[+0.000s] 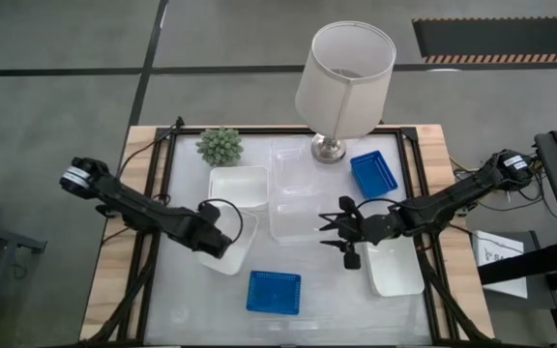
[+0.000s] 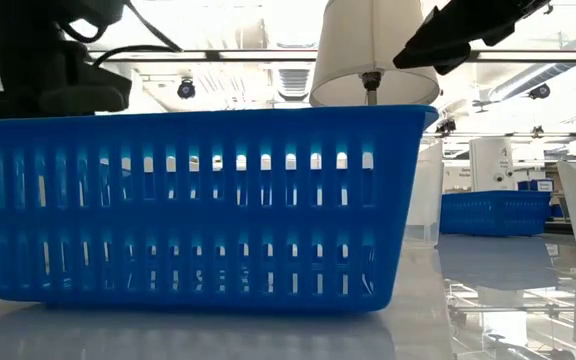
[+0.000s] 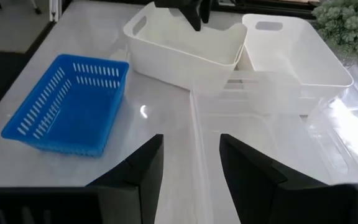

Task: Stack baskets by color
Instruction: Stack the bottom left white bin on top of the top white bin

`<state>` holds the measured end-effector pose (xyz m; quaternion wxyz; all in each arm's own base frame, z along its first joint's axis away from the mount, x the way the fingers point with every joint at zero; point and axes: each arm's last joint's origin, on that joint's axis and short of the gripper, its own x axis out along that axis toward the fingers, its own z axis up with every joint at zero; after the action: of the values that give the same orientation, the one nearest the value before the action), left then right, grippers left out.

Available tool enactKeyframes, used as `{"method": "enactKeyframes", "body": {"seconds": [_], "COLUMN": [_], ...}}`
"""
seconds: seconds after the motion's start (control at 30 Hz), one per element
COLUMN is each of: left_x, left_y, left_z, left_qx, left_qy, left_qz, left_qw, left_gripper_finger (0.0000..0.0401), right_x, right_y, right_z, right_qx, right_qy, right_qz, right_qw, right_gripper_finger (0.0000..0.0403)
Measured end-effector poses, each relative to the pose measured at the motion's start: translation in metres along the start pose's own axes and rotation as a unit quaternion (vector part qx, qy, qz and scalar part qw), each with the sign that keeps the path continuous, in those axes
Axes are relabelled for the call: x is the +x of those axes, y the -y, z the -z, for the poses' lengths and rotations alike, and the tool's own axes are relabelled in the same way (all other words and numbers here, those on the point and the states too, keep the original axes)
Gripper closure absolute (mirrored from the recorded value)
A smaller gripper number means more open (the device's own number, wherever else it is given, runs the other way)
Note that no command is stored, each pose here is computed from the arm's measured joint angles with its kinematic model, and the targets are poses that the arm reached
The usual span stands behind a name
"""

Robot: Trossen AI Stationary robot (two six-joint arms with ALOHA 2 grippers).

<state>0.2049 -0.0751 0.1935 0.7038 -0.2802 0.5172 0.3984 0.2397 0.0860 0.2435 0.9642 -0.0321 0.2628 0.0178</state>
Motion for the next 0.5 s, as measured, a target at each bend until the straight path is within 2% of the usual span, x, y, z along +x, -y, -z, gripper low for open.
{"method": "enactKeyframes", "body": {"seconds": [0.13,0.37,0.5], "left_x": [0.0039,0.0074,0.0025], "left_y": [0.0020,0.0050,0.0030], "left_z": [0.0011,0.0020,0.0024], "left_qx": [0.012,0.016,0.028], "left_qy": [-0.004,-0.010,-0.014], "left_qz": [-0.009,-0.009,-0.006], "left_qw": [1.000,1.000,1.000], "left_gripper_finger": [0.0286,0.0390,0.0399], "right_x": [0.0000,0.0000,0.0000], "right_y": [0.0000,0.0000,0.0000], "right_z": [0.0000,0.0001,0.0001], "right_qx": [-0.005,-0.006,-0.006], "right_qy": [0.000,-0.001,-0.001], "right_qz": [0.000,0.000,0.000], "right_qw": [1.000,1.000,1.000], "right_gripper_finger": [0.0252,0.0252,0.0252]}}
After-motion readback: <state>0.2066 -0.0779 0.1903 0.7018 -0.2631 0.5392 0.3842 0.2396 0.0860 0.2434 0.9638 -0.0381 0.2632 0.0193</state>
